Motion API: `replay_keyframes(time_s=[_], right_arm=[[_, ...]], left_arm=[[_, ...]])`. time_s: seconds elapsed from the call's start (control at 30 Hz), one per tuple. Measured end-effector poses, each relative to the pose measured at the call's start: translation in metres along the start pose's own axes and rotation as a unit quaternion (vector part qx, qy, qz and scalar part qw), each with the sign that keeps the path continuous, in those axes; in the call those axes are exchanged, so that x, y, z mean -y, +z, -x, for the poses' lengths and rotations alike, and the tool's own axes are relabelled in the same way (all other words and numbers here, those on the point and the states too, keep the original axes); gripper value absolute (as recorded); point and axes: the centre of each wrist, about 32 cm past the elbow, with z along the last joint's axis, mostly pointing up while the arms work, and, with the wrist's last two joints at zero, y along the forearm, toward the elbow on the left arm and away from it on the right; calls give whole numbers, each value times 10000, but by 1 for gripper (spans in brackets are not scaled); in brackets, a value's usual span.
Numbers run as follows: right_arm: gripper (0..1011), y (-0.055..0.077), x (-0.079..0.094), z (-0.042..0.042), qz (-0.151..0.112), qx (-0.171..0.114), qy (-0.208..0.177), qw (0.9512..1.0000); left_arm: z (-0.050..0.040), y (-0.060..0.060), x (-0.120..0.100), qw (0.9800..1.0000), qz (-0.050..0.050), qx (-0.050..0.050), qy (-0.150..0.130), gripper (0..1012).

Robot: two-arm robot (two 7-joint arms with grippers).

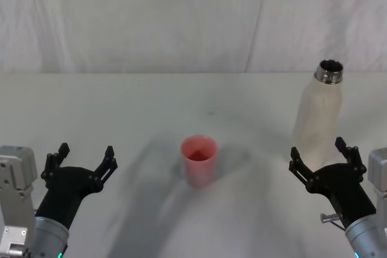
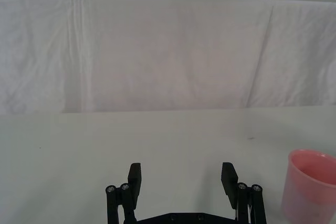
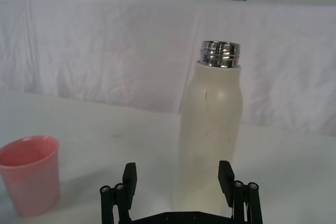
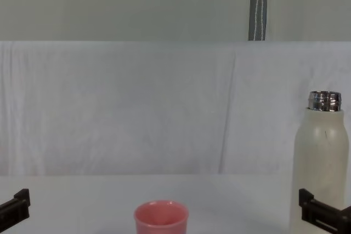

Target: Grasp the thermos with one hand and pour water into the cup lid.

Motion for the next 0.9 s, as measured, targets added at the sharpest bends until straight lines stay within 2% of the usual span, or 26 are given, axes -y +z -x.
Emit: replay_keyframes(time_s=[0.37,0.63,0.9], right_arm=[[1002,3,-47,-85,-109,-136,-85,9998],[1002,-84,-113,-130,-87,-385,-199,9990],[1002,-127,-195,-164,-105,-403,-228,9989]], left_arm=[[0,0,0,10000,0,0,0,1001],[0,0,0,10000,0,0,0,1001],[0,0,0,10000,0,0,0,1001]])
